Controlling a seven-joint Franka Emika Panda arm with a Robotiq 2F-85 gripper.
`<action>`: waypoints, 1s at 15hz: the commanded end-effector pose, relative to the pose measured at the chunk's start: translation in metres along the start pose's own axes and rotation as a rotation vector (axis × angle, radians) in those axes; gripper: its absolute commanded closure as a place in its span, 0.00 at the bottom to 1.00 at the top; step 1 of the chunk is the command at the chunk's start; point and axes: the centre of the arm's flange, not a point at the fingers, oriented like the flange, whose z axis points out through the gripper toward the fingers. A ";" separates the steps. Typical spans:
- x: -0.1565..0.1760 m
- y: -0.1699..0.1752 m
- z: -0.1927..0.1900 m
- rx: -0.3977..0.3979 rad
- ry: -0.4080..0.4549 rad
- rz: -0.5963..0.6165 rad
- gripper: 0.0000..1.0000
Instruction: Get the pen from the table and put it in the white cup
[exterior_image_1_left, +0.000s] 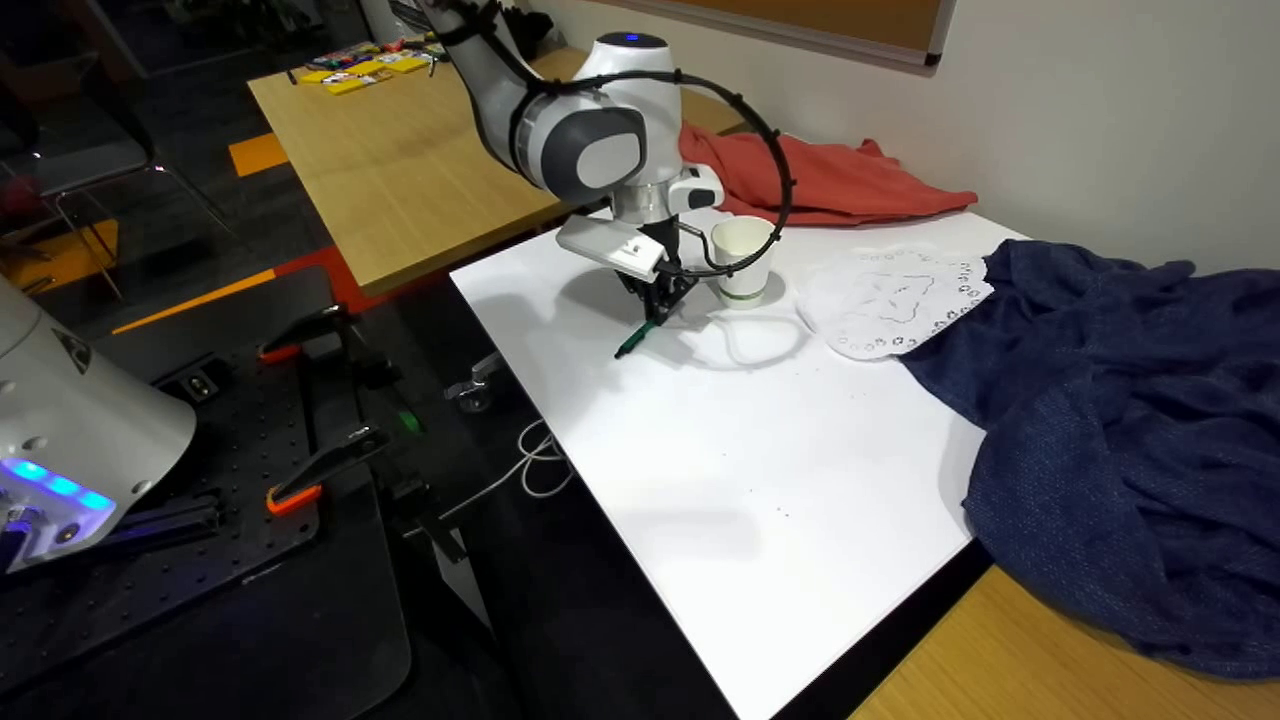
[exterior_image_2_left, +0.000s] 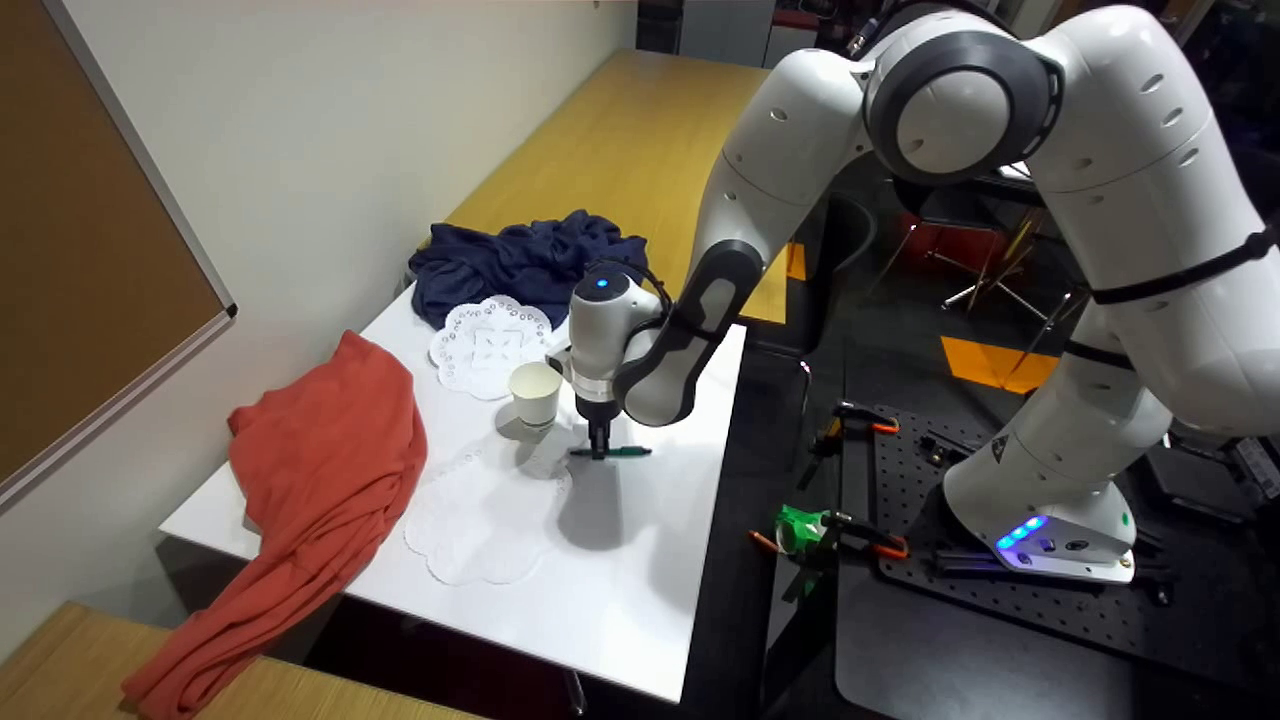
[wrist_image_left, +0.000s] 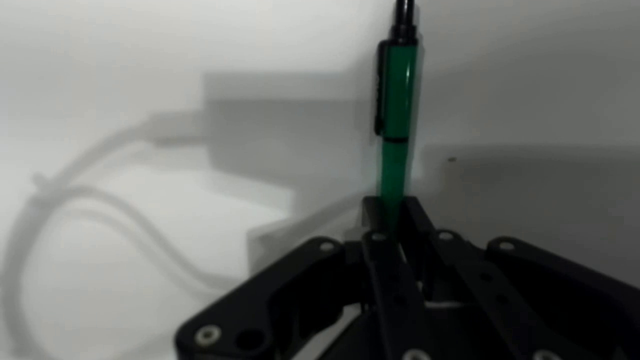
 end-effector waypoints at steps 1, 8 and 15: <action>-0.001 0.005 -0.027 -0.007 -0.021 0.032 0.97; -0.017 0.012 -0.108 -0.055 -0.006 0.115 0.97; -0.030 0.006 -0.195 -0.061 0.027 0.166 0.97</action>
